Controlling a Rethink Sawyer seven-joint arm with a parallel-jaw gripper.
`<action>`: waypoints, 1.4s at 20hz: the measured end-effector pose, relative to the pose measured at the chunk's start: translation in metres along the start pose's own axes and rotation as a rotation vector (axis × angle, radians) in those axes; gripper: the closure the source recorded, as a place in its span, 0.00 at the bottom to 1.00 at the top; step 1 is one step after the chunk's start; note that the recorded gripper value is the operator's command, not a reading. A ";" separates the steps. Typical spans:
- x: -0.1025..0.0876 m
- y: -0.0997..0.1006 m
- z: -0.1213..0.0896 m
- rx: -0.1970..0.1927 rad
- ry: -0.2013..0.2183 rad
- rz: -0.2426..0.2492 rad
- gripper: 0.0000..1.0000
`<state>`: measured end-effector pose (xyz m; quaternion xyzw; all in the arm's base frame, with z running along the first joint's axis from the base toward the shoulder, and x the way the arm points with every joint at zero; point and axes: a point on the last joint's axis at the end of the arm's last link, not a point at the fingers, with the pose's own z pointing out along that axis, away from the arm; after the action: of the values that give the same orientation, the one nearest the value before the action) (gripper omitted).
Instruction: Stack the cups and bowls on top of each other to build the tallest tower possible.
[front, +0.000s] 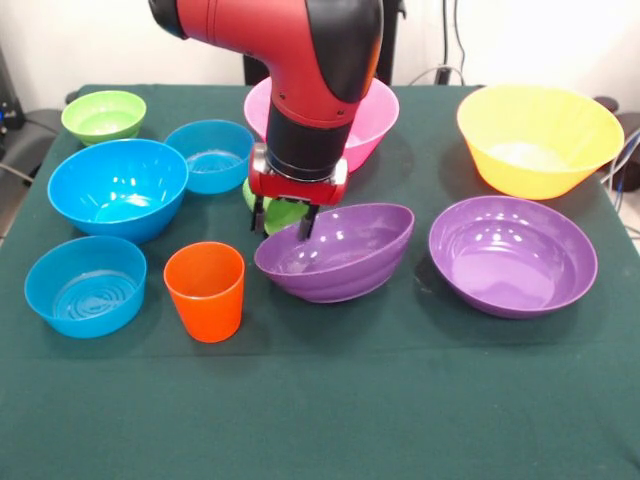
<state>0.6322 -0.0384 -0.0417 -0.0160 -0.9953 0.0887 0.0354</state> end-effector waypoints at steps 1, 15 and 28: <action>0.000 0.000 0.000 -0.001 0.001 0.000 0.00; 0.002 0.003 0.016 -0.026 -0.015 0.012 0.00; -0.004 -0.006 0.018 -0.093 -0.061 0.064 0.00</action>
<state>0.6345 -0.0472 -0.0582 -0.0469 -0.9979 0.0439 0.0016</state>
